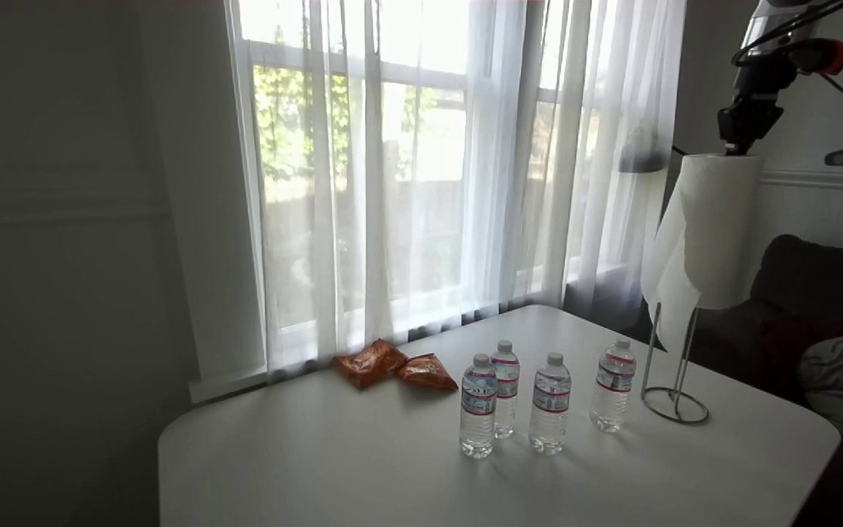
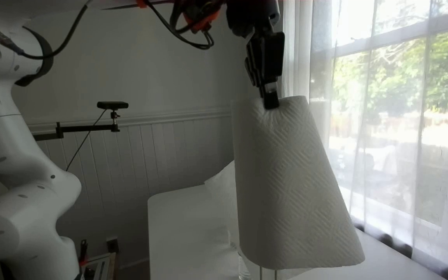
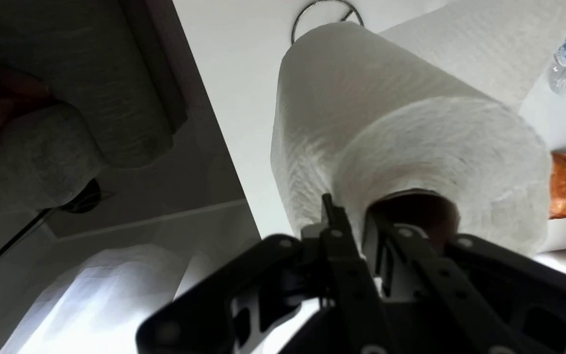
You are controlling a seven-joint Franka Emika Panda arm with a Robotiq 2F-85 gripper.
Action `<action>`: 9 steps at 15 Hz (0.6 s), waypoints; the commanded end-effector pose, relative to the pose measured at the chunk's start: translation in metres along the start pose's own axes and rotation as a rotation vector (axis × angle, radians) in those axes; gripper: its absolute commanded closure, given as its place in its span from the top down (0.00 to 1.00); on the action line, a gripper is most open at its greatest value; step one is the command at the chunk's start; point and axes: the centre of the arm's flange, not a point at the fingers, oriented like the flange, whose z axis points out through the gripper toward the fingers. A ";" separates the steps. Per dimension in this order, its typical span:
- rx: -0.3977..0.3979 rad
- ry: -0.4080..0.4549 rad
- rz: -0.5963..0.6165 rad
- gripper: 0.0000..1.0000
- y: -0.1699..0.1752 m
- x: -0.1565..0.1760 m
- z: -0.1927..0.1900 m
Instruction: Remove the paper towel roll from the holder
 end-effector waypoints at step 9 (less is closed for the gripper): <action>0.001 0.018 -0.043 0.03 -0.013 0.007 -0.061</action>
